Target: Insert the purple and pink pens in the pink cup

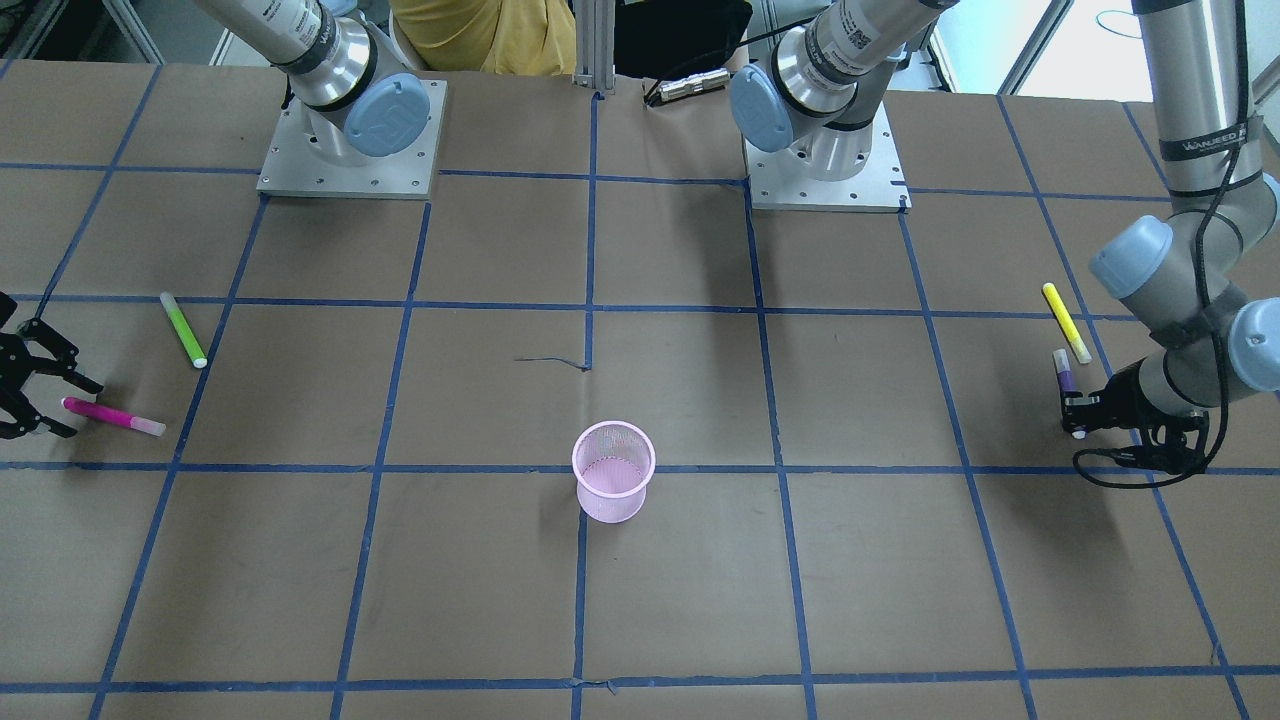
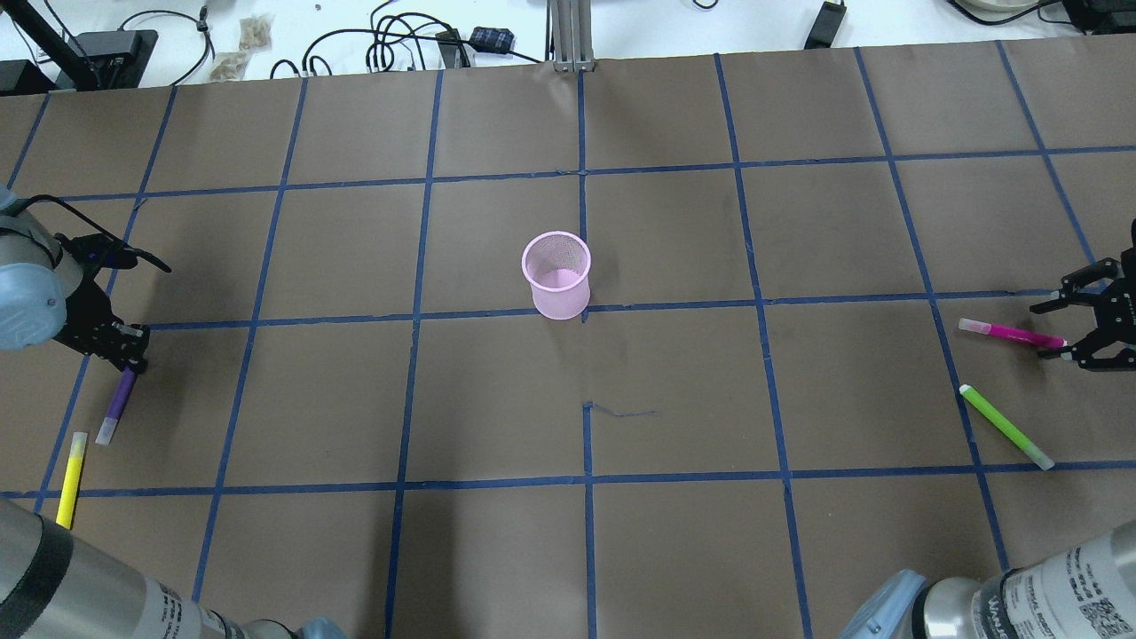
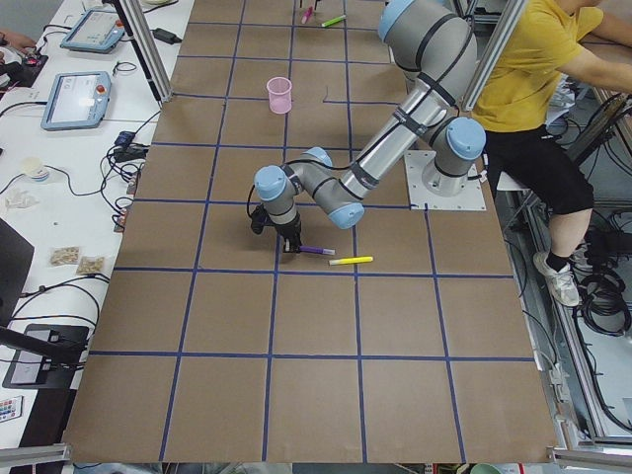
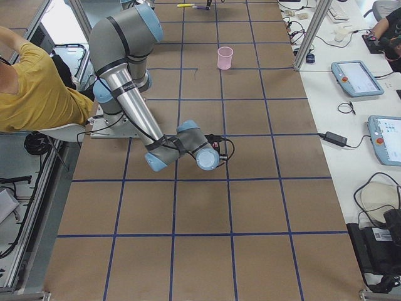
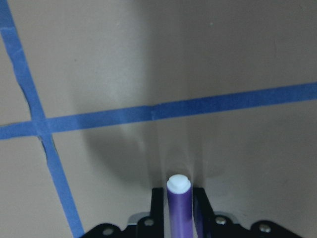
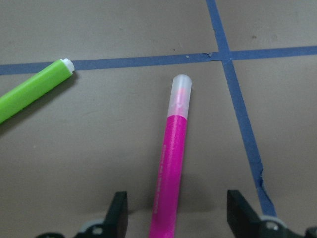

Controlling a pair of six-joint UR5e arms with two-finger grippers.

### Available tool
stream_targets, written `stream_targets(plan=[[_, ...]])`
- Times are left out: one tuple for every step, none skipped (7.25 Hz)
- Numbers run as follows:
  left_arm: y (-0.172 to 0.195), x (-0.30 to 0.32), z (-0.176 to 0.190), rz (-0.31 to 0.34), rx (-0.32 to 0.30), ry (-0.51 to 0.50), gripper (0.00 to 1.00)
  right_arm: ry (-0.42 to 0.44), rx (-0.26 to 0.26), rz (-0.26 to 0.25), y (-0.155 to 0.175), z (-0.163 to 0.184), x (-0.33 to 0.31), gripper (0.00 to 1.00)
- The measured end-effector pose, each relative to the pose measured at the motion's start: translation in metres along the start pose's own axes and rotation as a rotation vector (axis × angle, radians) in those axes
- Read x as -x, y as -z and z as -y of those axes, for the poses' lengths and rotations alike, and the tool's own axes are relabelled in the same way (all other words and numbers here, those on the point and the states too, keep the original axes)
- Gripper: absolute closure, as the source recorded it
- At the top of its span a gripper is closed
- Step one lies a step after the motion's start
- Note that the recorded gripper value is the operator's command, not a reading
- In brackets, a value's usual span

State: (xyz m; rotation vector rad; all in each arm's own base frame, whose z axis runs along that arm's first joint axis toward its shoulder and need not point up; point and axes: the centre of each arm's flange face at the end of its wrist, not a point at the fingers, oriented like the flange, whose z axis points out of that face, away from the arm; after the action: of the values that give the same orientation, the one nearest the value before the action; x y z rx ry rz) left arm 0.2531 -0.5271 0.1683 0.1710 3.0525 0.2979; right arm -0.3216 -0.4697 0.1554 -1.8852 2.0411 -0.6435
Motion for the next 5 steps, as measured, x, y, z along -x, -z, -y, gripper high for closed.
stream_targets(plan=[[0.005, -0.001, 0.0, 0.006, -0.006, 0.006, 0.93, 0.004, 0.0, 0.0, 0.0, 0.0, 0.0, 0.47], [0.015, -0.003, 0.0, 0.016, -0.016, 0.008, 0.95, 0.004, -0.001, 0.001, -0.001, 0.0, 0.0, 0.55], [0.026, -0.005, 0.0, 0.027, -0.028, 0.007, 0.96, 0.003, -0.001, 0.002, -0.001, 0.0, 0.001, 0.6], [0.039, -0.009, 0.0, 0.041, -0.044, 0.003, 0.96, 0.001, -0.002, 0.004, -0.002, 0.0, 0.001, 0.7], [0.054, -0.016, 0.0, 0.054, -0.059, -0.006, 0.96, -0.002, -0.003, 0.006, -0.002, 0.0, 0.001, 0.77]])
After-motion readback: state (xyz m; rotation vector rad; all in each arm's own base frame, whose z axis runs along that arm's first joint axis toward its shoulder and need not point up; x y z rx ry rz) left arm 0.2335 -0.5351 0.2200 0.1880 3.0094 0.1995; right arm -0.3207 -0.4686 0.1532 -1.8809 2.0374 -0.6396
